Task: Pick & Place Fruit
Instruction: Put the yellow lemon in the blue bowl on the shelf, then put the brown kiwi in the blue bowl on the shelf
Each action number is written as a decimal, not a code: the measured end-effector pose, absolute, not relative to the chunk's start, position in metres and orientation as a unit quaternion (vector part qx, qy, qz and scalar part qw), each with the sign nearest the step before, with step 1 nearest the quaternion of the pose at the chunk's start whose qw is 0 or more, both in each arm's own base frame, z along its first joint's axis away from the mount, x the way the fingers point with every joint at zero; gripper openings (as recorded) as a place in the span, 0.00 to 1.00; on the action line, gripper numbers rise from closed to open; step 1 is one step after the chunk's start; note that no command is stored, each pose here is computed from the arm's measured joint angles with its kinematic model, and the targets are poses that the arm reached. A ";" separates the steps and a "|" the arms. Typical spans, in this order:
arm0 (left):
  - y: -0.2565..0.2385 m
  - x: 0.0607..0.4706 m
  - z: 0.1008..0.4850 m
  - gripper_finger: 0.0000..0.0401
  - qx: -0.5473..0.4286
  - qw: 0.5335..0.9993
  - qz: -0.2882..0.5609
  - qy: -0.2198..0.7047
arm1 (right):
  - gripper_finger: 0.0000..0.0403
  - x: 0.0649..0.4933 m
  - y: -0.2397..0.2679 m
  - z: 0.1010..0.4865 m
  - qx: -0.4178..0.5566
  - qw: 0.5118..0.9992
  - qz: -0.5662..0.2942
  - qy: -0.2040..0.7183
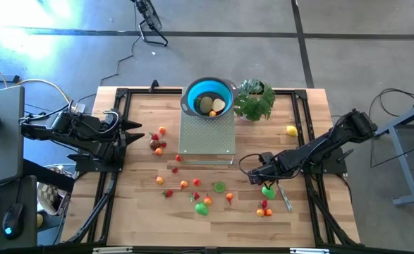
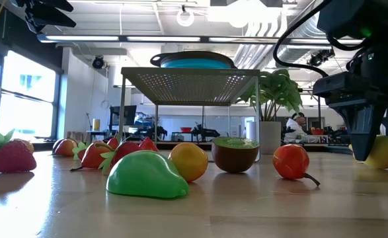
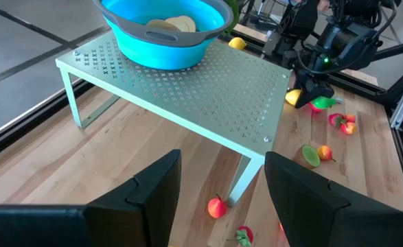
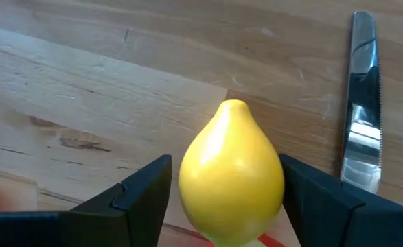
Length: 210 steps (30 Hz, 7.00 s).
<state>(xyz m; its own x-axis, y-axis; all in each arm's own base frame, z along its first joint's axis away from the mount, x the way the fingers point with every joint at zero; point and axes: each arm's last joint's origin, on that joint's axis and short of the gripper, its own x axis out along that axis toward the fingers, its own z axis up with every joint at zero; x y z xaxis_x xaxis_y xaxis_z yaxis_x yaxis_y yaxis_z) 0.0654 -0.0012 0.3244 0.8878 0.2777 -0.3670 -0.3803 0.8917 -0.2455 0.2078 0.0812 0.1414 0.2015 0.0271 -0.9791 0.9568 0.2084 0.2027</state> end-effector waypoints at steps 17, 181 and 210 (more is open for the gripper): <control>-0.001 0.065 0.324 0.51 -0.157 0.959 0.171 0.163 | 0.61 0.208 0.081 0.141 0.495 0.596 -0.390 0.497; 0.003 0.065 0.327 0.51 -0.225 0.935 0.251 0.109 | 0.52 0.380 -0.138 0.296 0.074 0.920 -0.322 0.210; 0.003 0.065 0.327 0.51 -0.226 0.935 0.249 0.109 | 0.77 0.376 -0.131 0.299 0.083 0.929 -0.274 0.233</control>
<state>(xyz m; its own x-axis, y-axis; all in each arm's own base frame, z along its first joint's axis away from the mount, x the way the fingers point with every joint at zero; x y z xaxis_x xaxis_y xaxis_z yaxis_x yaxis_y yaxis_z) 0.0650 0.0026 0.3273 0.8524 0.4156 -0.3173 -0.5146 0.7740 -0.3688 0.3758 -0.1313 0.2986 0.7407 -0.4708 -0.4793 0.5486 0.8356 0.0270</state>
